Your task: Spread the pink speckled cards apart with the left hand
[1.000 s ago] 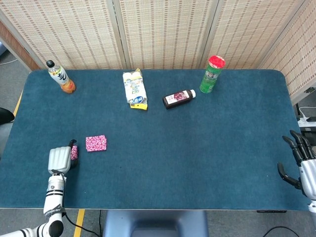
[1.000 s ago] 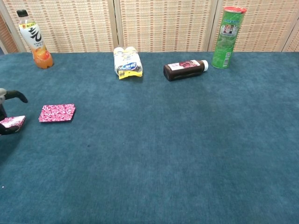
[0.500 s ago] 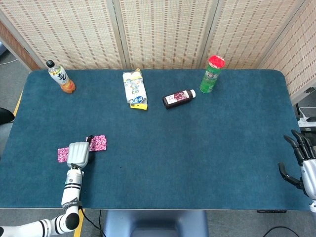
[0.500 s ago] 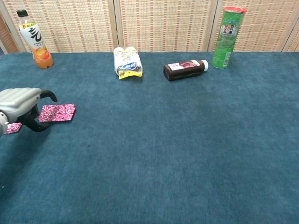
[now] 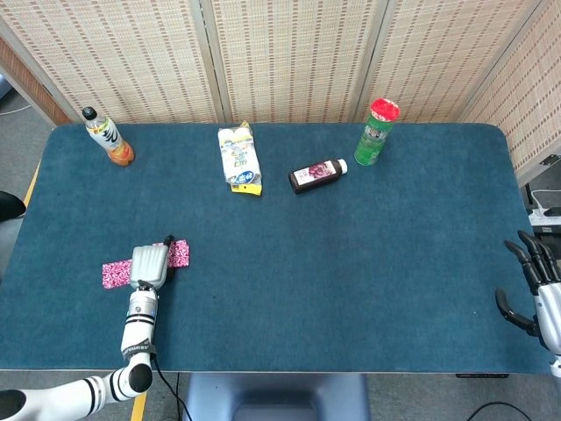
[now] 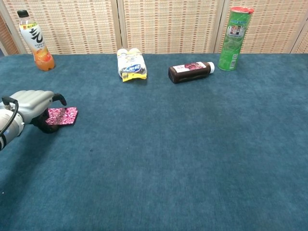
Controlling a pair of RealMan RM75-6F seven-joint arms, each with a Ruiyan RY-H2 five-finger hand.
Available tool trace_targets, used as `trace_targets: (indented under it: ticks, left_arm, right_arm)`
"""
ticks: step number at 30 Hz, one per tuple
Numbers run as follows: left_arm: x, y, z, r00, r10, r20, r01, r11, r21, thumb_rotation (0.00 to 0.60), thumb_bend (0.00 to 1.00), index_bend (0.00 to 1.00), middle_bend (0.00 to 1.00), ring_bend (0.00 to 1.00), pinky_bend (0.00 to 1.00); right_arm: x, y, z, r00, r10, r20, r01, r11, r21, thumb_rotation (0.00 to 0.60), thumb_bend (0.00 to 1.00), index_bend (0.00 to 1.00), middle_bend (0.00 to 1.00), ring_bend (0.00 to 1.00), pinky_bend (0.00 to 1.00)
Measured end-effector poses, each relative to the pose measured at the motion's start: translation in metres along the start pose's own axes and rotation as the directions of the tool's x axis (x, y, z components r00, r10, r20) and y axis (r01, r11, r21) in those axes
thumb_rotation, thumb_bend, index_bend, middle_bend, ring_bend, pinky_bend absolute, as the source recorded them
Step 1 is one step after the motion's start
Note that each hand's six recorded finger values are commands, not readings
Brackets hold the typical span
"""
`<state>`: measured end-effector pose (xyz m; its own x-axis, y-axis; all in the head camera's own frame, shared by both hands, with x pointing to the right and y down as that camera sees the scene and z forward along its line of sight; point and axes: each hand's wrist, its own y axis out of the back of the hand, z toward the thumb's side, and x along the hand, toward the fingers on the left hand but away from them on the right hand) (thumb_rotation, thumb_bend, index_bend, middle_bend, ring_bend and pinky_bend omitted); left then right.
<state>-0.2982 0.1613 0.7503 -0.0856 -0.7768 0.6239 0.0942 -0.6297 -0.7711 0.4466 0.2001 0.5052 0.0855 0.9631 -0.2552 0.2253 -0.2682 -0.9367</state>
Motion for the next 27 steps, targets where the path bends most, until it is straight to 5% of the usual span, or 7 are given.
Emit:
trace_targets:
  ticks: [27]
  left_arm:
    - [0.0090, 0.0092, 0.0090, 0.999, -0.038, -0.003, 0.038, 0.998, 0.041, 0.600, 0.30, 0.28, 1.00, 1.00, 1.00]
  right_arm:
    - [0.0001, 0.0010, -0.0001, 1.000, 0.000, -0.003, 0.000, 1.000, -0.005, 0.600, 0.42, 0.12, 0.01, 0.00, 0.31]
